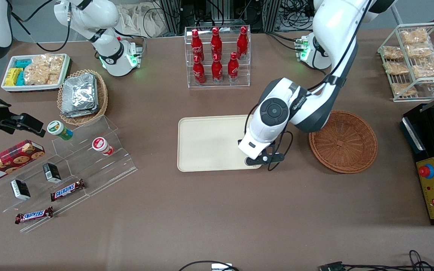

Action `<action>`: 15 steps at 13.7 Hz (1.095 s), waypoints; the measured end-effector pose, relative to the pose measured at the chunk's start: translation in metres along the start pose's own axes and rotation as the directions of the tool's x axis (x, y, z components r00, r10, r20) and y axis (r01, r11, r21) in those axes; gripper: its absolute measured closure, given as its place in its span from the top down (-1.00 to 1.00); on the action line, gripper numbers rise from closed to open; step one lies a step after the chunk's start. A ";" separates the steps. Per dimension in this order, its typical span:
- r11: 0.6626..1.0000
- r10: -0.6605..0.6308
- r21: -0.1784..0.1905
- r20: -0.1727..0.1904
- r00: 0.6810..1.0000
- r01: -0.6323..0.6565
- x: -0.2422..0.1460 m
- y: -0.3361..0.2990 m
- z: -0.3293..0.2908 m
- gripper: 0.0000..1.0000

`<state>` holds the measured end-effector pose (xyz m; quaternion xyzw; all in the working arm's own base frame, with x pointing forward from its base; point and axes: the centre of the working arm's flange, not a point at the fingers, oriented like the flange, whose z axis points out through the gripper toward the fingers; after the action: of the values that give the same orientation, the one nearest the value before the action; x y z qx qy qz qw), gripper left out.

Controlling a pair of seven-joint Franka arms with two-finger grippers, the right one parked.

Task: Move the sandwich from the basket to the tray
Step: 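Carry the sandwich over to the cream tray with the left gripper, then lower the sandwich onto the tray and open the left gripper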

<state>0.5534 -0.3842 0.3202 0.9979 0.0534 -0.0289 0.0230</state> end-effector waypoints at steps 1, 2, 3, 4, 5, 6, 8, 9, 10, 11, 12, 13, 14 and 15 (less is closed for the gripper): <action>1.000 0.007 -0.005 -0.011 1.000 -0.007 -0.006 -0.004 0.021 -0.71; 1.000 0.011 -0.011 -0.016 1.000 -0.011 -0.012 -0.007 0.039 -0.71; 1.000 0.013 -0.016 -0.017 1.000 -0.014 -0.017 -0.011 0.055 -0.71; 1.000 0.018 -0.019 -0.016 1.000 -0.018 -0.021 -0.012 0.068 -0.71; 1.000 0.024 -0.019 -0.013 1.000 -0.024 -0.025 -0.011 0.077 -0.71; 0.999 0.031 -0.018 -0.007 1.000 -0.031 -0.029 -0.009 0.084 -0.71; 0.999 0.039 -0.013 0.004 0.999 -0.039 -0.034 -0.005 0.093 -0.71; 0.999 0.040 -0.009 0.008 0.999 -0.040 -0.035 -0.006 0.096 -0.71; 0.999 0.042 -0.005 0.013 0.999 -0.042 -0.038 -0.006 0.099 -0.71; 0.999 0.044 -0.001 0.018 0.999 -0.044 -0.040 -0.006 0.101 -0.71; 0.999 0.046 0.002 0.022 0.999 -0.046 -0.042 -0.007 0.104 -0.71; 0.999 0.045 0.004 0.025 0.999 -0.045 -0.044 -0.007 0.105 -0.58; 0.999 0.044 0.004 0.025 0.999 -0.044 -0.044 -0.007 0.105 -0.37; 0.999 0.043 0.004 0.025 0.999 -0.043 -0.044 -0.007 0.105 -0.20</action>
<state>0.5035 -0.3872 0.2181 0.9984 0.0317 -0.0408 0.0219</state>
